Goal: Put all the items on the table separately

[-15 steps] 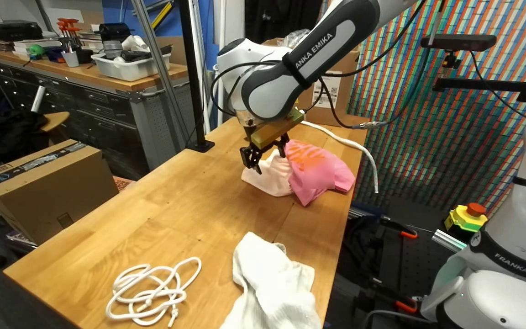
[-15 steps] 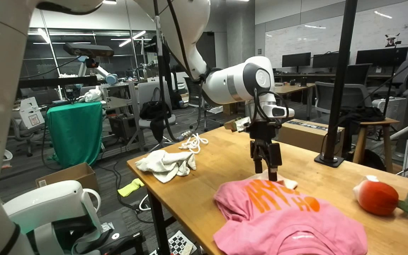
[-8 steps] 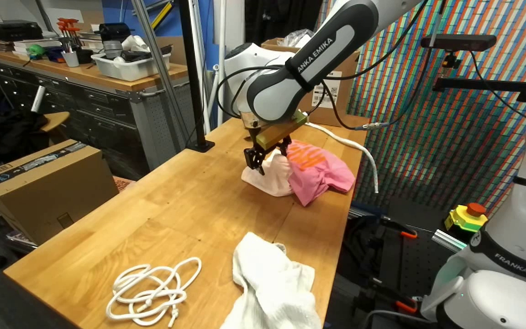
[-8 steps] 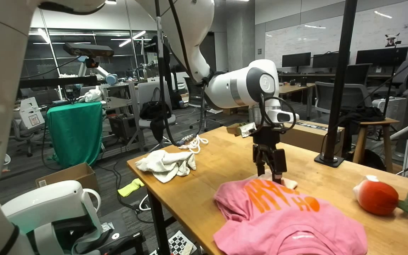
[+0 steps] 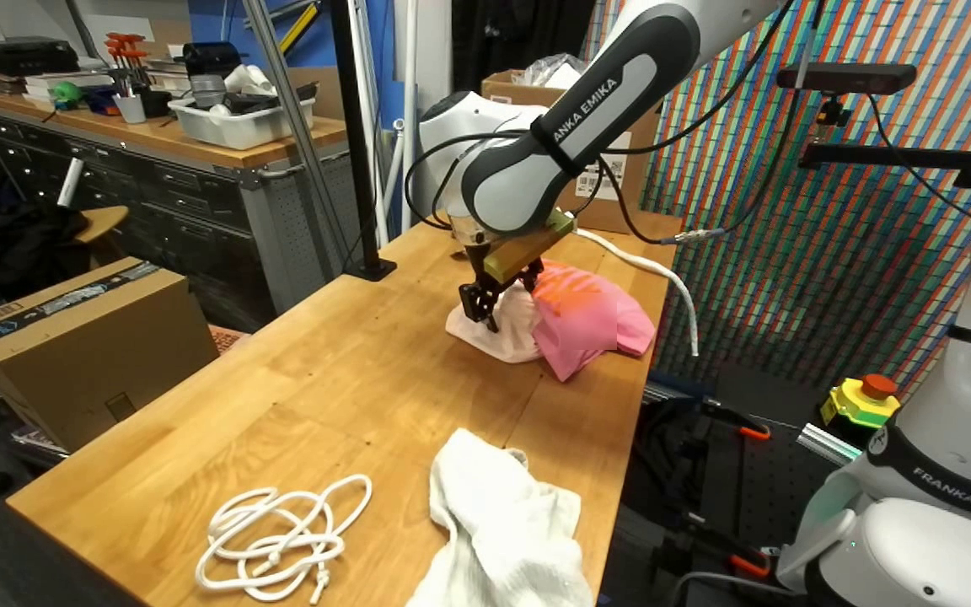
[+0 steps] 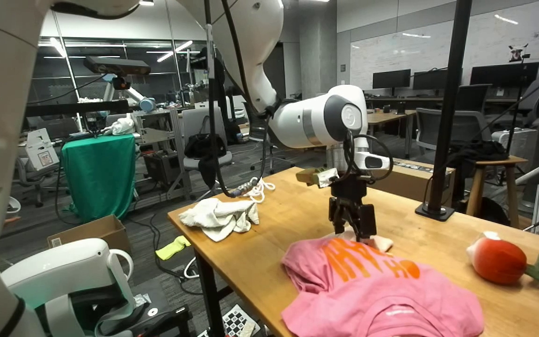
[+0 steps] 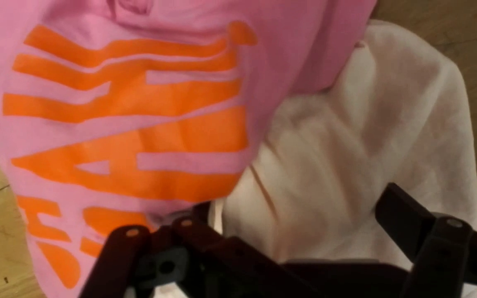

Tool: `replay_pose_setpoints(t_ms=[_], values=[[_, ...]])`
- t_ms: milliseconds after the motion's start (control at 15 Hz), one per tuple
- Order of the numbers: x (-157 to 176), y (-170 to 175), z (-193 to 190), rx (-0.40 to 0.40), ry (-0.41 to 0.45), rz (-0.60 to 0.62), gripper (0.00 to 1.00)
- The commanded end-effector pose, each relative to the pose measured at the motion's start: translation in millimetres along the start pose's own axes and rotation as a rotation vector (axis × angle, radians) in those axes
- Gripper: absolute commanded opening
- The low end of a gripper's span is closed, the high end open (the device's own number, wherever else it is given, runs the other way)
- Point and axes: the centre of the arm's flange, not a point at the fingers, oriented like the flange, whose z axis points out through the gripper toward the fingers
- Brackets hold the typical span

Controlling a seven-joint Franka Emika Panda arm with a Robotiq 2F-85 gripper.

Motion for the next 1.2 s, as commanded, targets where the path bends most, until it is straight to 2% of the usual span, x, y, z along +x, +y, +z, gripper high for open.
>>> replay_pose_setpoints(t_ms=[0,67,200,733,933,1133], values=[[-12,-7,-2,0.024,-0.022,-0.06,0.97],[-13,-9,-2,0.027,-0.025,-0.071,0.74],[-16,-14,-1,0.031,-0.029,-0.093,0.7],[-15,-19,-1,0.032,-0.02,-0.128,0.08],[-16,-22,-11,0.04,0.008,-0.133,0.0],[-15,-22,-45,0.081,0.086,-0.123,0.06]])
